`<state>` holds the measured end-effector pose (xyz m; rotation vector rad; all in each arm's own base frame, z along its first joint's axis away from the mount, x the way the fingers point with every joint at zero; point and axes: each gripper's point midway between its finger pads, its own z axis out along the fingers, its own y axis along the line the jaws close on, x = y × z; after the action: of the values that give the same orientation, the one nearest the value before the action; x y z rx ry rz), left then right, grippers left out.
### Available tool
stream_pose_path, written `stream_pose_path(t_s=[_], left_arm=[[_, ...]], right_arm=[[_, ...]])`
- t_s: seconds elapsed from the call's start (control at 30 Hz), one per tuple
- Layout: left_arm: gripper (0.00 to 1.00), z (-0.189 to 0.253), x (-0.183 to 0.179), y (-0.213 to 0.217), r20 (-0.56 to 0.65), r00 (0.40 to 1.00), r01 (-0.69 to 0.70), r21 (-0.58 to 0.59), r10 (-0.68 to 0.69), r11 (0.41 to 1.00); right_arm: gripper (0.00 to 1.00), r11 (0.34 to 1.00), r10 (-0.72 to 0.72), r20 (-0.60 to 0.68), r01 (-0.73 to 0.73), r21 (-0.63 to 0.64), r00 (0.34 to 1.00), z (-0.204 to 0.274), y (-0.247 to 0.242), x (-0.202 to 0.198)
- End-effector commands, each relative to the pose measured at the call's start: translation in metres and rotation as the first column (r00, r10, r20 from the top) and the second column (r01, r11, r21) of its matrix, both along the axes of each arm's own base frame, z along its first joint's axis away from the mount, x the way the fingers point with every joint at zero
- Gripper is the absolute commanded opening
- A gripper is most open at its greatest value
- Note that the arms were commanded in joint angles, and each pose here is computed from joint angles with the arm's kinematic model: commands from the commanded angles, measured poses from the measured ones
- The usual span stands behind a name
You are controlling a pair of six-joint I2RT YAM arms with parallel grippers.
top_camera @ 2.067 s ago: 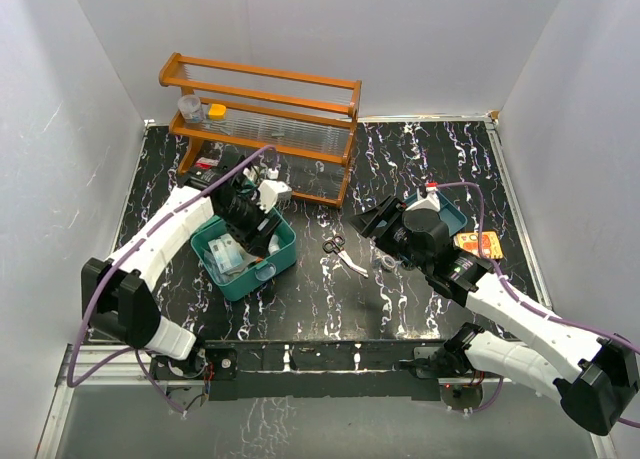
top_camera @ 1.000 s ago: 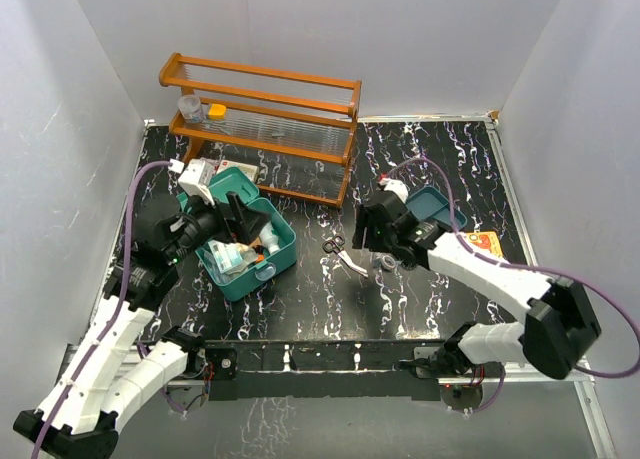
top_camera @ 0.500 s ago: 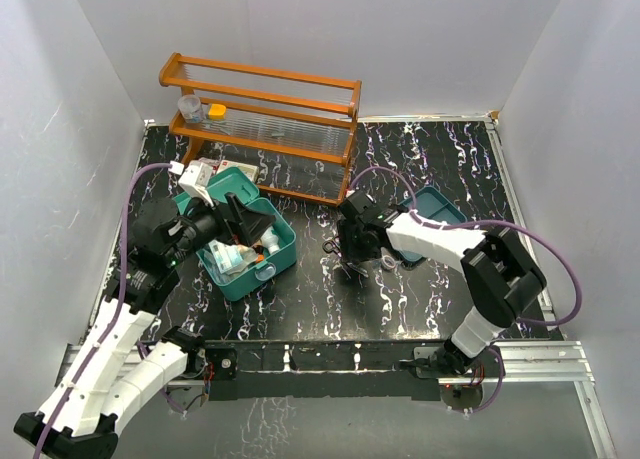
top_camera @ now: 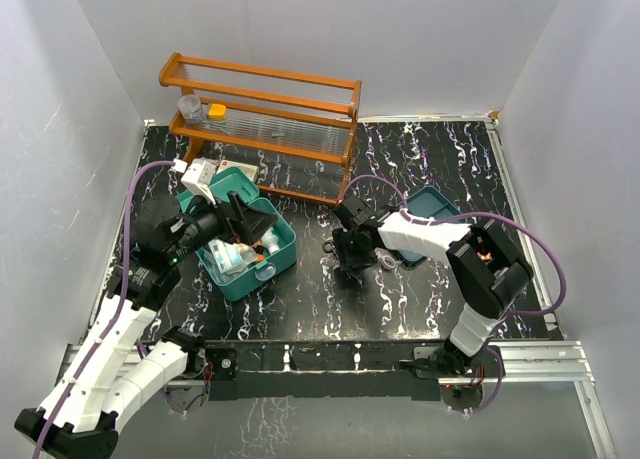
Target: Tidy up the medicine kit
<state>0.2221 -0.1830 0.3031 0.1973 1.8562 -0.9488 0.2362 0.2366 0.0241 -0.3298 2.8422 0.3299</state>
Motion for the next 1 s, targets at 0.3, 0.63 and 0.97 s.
stream_pose_path(t_s=[0.3, 0.63, 0.97], left_arm=[[0.9, 0.024, 0.004, -0.004, 0.077, 0.997, 0.022, -0.017, -0.021, 1.0], [0.93, 0.016, -0.002, -0.014, 0.057, 0.994, 0.096, -0.025, -0.095, 0.995], [0.99, -0.006, 0.003, -0.028, -0.04, 0.989, 0.143, -0.061, -0.146, 0.988]], right_arm=[[0.37, 0.965, 0.036, 0.06, -0.019, -0.261, 0.998, -0.02, -0.009, 0.005], [0.06, 0.984, 0.096, -0.011, -0.097, -0.15, 0.995, -0.031, 0.015, -0.013], [0.01, 0.997, 0.065, 0.122, -0.059, -0.053, 0.99, 0.007, 0.022, -0.001]])
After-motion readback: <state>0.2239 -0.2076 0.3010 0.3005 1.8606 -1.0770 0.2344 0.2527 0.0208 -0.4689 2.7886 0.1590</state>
